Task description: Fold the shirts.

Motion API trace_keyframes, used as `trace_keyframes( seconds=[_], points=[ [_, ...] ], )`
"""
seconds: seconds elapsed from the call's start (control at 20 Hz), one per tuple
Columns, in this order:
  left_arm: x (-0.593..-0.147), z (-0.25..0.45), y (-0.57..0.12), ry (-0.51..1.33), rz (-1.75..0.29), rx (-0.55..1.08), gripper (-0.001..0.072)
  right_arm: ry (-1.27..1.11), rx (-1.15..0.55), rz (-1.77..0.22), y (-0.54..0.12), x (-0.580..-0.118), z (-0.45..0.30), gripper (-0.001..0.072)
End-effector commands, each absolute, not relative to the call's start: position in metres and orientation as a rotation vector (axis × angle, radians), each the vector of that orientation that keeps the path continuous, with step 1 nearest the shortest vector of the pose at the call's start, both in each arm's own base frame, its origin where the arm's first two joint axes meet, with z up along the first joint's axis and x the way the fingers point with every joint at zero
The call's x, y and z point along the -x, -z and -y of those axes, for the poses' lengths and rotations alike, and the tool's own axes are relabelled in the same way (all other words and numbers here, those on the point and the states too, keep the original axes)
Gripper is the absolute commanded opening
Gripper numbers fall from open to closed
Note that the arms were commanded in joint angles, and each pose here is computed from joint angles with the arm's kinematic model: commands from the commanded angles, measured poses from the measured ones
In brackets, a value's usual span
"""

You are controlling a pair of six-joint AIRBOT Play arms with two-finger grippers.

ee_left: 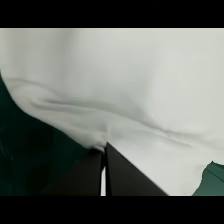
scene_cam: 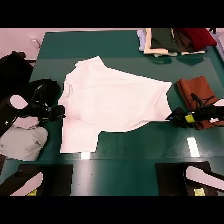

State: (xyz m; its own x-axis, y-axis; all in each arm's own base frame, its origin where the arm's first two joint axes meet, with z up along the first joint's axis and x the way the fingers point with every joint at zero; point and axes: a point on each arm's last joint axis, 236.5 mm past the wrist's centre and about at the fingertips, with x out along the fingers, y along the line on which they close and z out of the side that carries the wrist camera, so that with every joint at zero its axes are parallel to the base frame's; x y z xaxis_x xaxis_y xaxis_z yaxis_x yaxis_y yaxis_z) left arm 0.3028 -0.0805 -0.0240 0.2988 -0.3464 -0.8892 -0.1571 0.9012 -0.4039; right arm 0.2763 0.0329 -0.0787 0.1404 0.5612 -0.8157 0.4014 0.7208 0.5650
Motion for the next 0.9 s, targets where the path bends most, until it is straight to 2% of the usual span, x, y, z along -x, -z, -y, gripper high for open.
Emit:
trace_keyframes(
  seconds=[0.0, 0.1, 0.15, 0.3, 0.5, 0.7, 0.85],
  points=[
    [-0.303, 0.081, 0.023, 0.134, -1.272, 0.462, 0.0019, -0.088, -0.884, -1.346, 0.095, -0.313, -0.041, 0.0425],
    [-0.304, 0.081, 0.022, 0.134, -1.269, 0.462, 0.0019, -0.082, -0.834, -1.294, 0.093, -0.324, -0.043, 0.0176],
    [-0.304, 0.081, 0.017, 0.137, -1.254, 0.461, 0.0018, -0.106, -0.792, -1.26, 0.085, -0.33, -0.044, 0.002],
    [-0.323, 0.079, -0.047, 0.17, -1.069, 0.434, 0.0018, -0.225, -0.651, -1.096, 0.013, -0.356, -0.045, 0.0018],
    [-0.329, 0.08, -0.243, 0.261, -0.588, 0.364, 0.0018, -0.309, -0.451, -0.696, -0.173, -0.383, -0.034, 0.0018],
    [-0.264, 0.081, -0.433, 0.333, -0.142, 0.293, 0.0017, -0.301, -0.236, -0.334, -0.344, -0.343, -0.03, 0.0017],
    [-0.208, 0.081, -0.518, 0.365, 0.072, 0.253, 0.0017, -0.209, -0.101, -0.203, -0.411, -0.302, -0.021, 0.0017]
  ],
)
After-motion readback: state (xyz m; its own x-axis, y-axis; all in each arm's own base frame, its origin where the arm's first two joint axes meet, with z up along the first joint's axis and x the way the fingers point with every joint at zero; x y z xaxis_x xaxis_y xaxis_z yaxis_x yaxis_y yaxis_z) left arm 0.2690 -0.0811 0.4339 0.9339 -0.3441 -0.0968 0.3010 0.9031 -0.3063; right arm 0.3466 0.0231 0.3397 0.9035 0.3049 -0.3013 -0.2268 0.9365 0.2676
